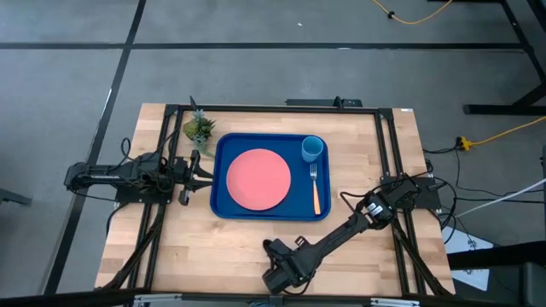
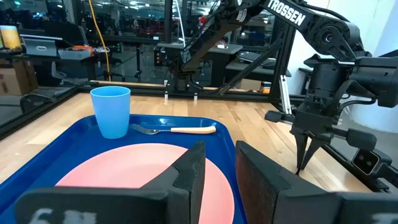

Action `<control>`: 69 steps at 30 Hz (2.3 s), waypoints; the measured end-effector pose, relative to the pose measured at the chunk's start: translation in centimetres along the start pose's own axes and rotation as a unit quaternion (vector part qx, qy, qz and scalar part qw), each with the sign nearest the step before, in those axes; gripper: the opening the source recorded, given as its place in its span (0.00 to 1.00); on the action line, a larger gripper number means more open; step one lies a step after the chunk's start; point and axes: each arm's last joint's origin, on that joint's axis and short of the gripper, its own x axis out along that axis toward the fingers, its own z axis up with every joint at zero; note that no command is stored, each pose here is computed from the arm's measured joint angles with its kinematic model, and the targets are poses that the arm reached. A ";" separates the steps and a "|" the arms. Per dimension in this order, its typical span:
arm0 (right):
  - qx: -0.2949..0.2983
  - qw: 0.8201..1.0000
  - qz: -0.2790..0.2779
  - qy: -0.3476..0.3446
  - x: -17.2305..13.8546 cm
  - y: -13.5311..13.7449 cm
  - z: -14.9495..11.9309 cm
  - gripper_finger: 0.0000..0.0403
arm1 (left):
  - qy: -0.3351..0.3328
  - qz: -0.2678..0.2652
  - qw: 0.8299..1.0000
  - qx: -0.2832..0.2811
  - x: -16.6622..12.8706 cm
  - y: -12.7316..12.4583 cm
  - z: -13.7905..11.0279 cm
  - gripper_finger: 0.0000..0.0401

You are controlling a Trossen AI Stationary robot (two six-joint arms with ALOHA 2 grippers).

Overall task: Pick and place plate/cup/fork/spoon on tray
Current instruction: Put the black spoon on the left side of the brown fork on the blue tray

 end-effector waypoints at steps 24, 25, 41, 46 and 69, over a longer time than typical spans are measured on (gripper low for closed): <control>0.010 1.000 0.017 -0.009 -0.4 0.5 0.7 0.02 | 0.000 0.000 1.000 0.000 0.0 0.0 0.0 0.20; 0.010 1.000 0.017 -0.010 -0.4 0.6 0.7 0.02 | 0.000 0.000 1.000 0.000 0.0 0.0 0.0 0.20; 0.012 1.000 0.023 -0.012 -0.4 0.7 0.7 0.02 | 0.000 0.000 1.000 0.000 0.0 0.0 0.0 0.20; 0.012 1.000 0.023 -0.012 -0.4 0.7 0.7 0.02 | 0.000 0.000 1.000 0.000 0.0 0.0 0.0 0.20; 0.016 0.999 0.037 -0.014 -0.5 1.0 0.8 0.02 | 0.000 0.000 1.000 0.000 0.0 0.0 0.0 0.20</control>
